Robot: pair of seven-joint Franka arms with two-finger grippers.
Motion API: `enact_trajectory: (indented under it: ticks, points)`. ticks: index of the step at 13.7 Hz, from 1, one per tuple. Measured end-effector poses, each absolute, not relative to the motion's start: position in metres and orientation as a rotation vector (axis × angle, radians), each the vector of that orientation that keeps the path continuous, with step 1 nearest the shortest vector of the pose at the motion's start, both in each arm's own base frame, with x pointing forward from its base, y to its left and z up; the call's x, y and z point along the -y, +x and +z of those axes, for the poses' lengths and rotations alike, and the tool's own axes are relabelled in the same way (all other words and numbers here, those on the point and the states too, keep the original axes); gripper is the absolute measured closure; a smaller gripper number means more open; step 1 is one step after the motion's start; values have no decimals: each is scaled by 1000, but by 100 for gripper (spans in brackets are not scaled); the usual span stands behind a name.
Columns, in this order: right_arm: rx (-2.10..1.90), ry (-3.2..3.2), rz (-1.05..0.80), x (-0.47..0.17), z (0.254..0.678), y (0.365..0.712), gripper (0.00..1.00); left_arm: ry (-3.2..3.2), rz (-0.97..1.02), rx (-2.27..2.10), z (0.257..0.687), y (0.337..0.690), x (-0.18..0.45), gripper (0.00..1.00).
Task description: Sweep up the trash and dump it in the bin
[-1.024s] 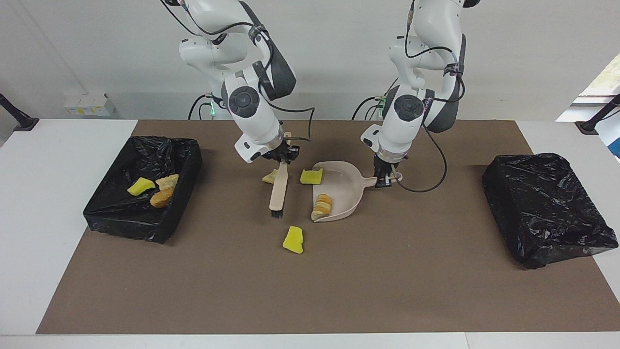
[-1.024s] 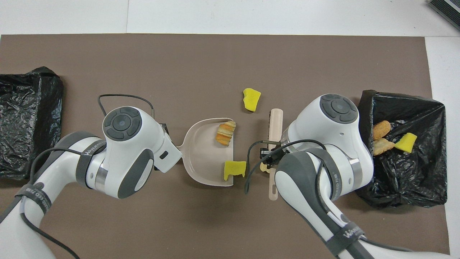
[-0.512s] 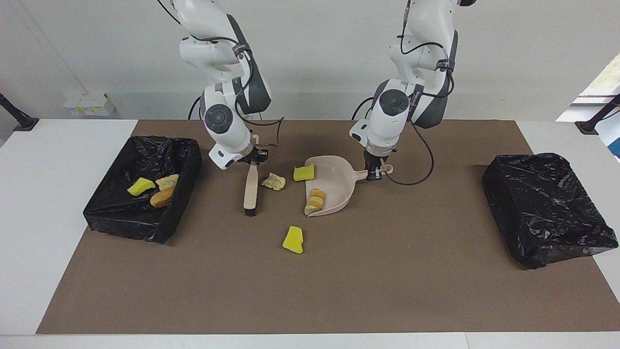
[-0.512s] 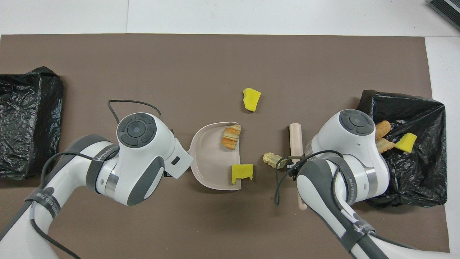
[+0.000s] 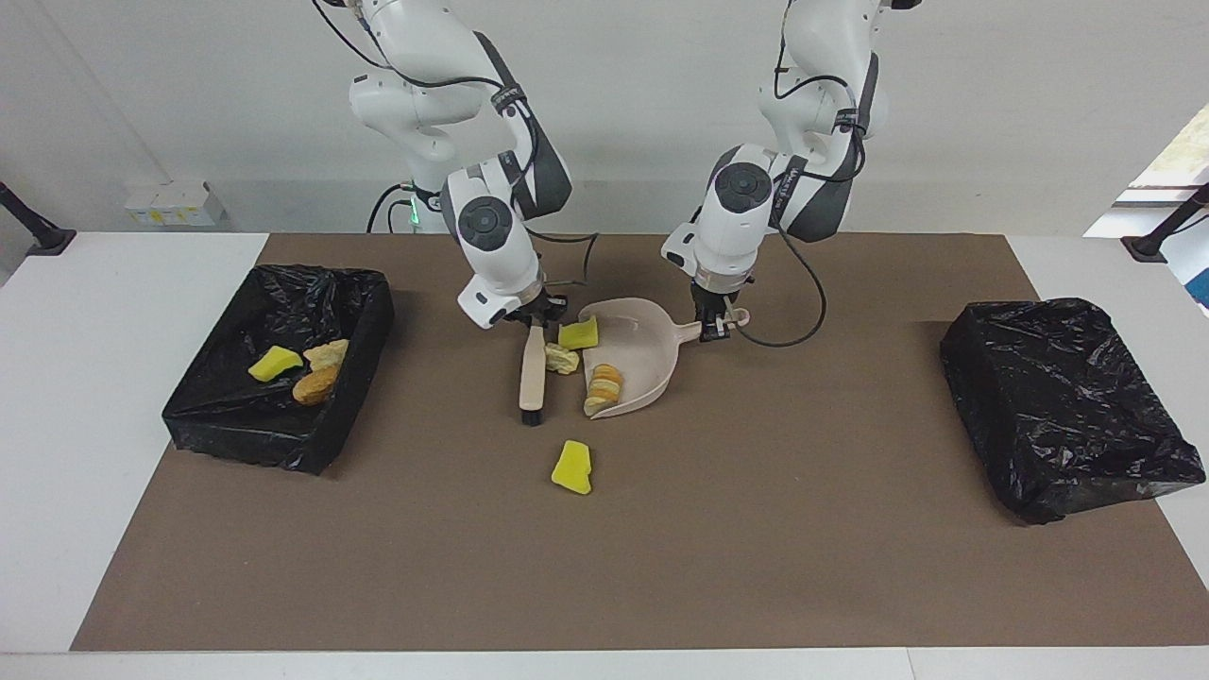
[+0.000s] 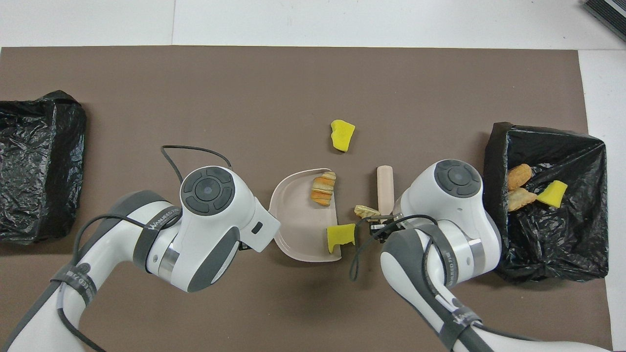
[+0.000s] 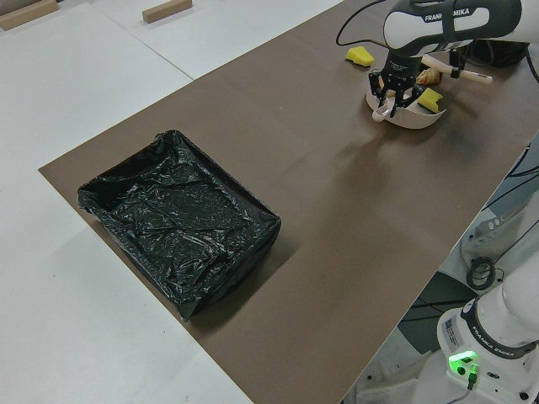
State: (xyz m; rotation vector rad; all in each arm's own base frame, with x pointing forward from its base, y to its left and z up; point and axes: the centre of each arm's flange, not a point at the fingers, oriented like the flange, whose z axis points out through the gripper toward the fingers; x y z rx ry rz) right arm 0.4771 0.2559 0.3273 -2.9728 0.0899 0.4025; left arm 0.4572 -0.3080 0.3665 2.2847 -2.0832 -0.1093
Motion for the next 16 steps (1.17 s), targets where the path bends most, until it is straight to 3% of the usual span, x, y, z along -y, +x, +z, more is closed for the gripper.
enact_trajectory:
  ticks: [7,12,16]
  points:
    - [-136,-2879,319,-316,364,505,74,2291,-13,2098,358,461,299,68]
    - [-152,-2883,372,-268,395,519,74,2338,26,2051,359,477,276,68]
    - [-72,-2887,398,-220,393,531,74,2373,44,2012,362,488,263,68]
